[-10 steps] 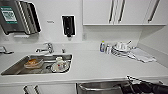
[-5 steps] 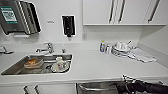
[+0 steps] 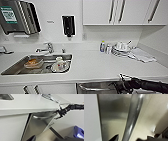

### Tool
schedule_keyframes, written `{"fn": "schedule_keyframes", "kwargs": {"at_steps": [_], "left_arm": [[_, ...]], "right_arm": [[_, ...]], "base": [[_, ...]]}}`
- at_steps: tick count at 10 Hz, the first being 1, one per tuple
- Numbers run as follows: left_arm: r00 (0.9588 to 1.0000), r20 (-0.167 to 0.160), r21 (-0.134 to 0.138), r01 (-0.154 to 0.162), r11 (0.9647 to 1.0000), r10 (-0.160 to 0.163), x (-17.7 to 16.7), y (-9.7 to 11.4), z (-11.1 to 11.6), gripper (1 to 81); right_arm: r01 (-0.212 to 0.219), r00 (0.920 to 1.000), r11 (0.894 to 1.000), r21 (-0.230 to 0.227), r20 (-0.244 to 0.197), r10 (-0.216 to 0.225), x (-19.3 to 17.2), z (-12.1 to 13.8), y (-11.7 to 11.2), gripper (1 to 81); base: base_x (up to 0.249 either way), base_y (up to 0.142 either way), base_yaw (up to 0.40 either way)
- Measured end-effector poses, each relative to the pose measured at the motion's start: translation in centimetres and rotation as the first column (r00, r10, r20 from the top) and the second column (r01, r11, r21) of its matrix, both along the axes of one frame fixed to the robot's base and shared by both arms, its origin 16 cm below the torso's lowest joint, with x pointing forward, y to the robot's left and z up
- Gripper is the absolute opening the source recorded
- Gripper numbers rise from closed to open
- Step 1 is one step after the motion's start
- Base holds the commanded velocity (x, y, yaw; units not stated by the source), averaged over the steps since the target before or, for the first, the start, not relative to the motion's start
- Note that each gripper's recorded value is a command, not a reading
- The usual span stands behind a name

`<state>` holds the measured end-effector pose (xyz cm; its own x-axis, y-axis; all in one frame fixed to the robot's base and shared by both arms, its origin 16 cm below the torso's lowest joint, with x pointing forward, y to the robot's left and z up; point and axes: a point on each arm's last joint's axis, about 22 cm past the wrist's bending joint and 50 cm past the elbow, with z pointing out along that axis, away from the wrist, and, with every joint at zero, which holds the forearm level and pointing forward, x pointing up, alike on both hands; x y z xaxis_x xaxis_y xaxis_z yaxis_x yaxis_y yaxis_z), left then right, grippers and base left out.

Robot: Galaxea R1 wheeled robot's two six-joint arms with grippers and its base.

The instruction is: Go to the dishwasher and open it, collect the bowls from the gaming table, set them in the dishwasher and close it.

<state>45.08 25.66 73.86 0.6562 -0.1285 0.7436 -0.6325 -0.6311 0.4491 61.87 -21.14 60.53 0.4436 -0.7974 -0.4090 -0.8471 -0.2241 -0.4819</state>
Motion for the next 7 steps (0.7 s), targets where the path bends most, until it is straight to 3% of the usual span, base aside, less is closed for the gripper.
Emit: {"fn": "schedule_keyframes", "kwargs": {"at_steps": [3,7], "left_arm": [[1.0,0.0,-0.002,0.003,1.0,-0.003,0.0,-0.1,0.0,81.1],[1.0,-0.003,0.005,0.006,1.0,-0.006,-0.1,-0.1,-0.2,81.1]], "right_arm": [[-0.012,0.9999,0.999,-0.044,-0.003,0.012,-0.2,-1.9,-0.3,81.1],[-0.007,0.9996,0.997,-0.077,0.028,0.01,0.3,-4.2,-0.5,81.1]], "base": [[0.0,0.0,0.0],[0.0,0.0,0.0]]}}
